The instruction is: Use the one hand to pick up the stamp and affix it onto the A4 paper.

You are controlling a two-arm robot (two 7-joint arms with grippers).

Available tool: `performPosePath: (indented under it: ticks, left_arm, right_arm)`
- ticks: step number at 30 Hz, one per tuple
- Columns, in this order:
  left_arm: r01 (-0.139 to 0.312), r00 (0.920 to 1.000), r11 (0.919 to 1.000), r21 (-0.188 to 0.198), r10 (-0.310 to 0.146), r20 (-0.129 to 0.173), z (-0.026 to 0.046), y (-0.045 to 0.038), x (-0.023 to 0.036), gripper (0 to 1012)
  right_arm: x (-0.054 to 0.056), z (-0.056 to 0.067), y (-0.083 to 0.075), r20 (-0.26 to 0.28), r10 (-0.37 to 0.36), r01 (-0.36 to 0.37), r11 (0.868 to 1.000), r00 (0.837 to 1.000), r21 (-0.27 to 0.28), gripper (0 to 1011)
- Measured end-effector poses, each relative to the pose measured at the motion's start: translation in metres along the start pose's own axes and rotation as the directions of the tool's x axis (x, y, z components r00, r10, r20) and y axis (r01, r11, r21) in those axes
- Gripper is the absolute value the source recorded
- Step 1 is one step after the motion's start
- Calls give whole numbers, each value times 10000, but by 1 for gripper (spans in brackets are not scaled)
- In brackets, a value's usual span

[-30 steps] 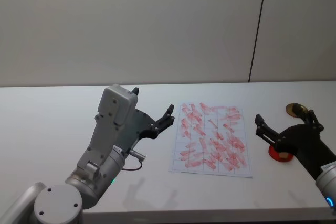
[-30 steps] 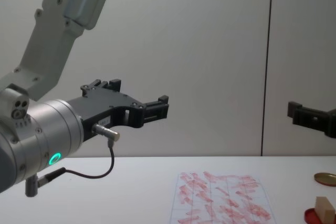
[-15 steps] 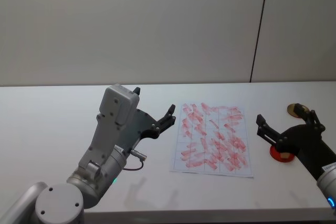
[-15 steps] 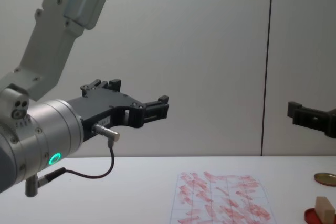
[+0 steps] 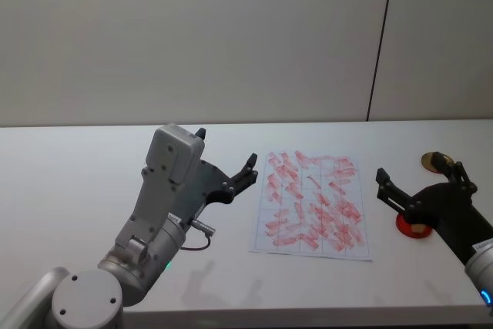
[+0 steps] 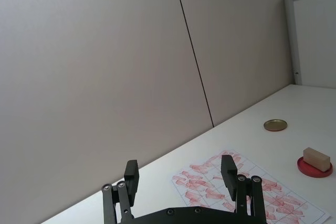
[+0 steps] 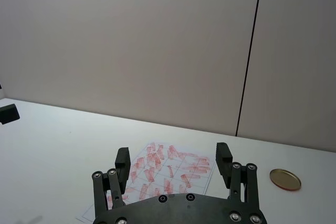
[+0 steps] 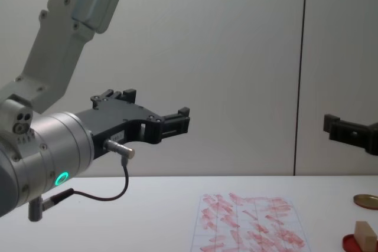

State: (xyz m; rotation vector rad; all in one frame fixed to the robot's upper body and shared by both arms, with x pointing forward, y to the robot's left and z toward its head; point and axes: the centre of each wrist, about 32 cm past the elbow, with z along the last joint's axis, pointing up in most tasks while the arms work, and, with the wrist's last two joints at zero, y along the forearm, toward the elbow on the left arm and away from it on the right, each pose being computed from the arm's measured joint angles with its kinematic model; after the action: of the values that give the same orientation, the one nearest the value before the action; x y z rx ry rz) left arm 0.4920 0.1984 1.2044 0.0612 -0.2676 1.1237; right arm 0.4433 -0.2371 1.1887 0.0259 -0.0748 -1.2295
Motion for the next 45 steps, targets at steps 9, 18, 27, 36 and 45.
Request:
performPosePath:
  ticks: [9, 18, 27, 36, 45]
  left_arm:
    - [0, 10000, 10000, 0, 0, -1, 0, 0, 0, 993]
    - [-1, 10000, 10000, 0, 1, 0, 0, 0, 0, 993]
    - [0, 10000, 10000, 0, 0, 0, 0, 0, 0, 993]
    - [0, 10000, 10000, -1, 0, 0, 0, 0, 0, 993]
    - [0, 10000, 10000, 0, 0, 0, 0, 0, 0, 993]
  right_arm:
    - [0, 0, 0, 0, 0, 0, 10000, 10000, 0, 1001]
    - [0, 0, 0, 0, 0, 0, 10000, 10000, 0, 1001]
    - [0, 0, 0, 0, 0, 0, 10000, 10000, 0, 1001]
    - [0, 0, 0, 0, 1, -1, 10000, 10000, 0, 1001]
    - [1, 0, 4, -3, -7, 7, 10000, 10000, -5, 1001]
